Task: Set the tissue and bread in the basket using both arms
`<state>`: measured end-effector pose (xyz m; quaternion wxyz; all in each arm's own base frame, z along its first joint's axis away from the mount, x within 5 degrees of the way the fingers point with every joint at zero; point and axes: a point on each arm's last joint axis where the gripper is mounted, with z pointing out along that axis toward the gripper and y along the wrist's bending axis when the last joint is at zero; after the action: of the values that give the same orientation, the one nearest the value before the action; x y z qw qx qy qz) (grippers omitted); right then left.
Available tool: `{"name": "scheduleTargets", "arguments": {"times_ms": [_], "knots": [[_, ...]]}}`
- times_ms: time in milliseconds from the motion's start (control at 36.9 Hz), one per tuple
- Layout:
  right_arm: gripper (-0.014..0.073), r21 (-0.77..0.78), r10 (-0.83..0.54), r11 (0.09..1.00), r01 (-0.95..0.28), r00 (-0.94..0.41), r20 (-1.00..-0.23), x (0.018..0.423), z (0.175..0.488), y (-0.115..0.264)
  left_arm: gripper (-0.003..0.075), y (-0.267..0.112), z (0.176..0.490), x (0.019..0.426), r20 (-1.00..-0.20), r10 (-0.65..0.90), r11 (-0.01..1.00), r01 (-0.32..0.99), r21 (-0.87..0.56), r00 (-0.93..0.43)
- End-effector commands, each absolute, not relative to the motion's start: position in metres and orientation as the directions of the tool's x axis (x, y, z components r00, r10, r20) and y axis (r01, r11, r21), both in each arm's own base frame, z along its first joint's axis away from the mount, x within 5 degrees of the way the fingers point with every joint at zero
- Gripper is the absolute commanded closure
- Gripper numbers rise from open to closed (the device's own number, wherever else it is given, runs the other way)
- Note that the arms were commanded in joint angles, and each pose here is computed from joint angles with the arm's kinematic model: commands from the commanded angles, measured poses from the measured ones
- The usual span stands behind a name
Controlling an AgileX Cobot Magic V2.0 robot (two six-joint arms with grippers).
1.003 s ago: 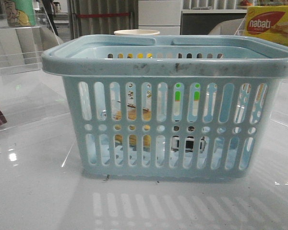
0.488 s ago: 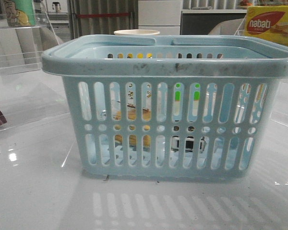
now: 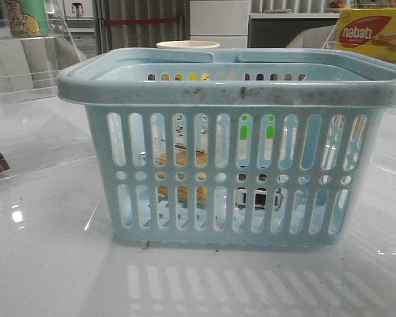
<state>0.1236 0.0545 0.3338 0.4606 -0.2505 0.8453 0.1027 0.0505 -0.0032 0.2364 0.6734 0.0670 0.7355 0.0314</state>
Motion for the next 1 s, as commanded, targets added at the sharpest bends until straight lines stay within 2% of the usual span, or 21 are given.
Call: {"name": "scheduleTargets", "arguments": {"times_ms": [0,325,976], "knots": [[0.053,-0.079,-0.299,0.864,-0.498,-0.38,-0.875,0.126,0.348,0.054,0.0629,-0.001,0.239,0.049,-0.993,0.083,0.996,0.007,0.084,0.083],[0.053,-0.079,-0.298,0.864,-0.498,-0.379,-0.876,0.126,0.348,0.054,0.0629,-0.001,0.217,0.054,-0.985,0.056,0.998,0.019,0.059,0.163],[0.053,-0.079,-0.299,0.864,-0.498,-0.38,-0.875,0.126,0.348,0.054,0.0629,-0.001,0.219,0.053,-0.982,0.056,0.998,0.023,0.061,0.18]]}}
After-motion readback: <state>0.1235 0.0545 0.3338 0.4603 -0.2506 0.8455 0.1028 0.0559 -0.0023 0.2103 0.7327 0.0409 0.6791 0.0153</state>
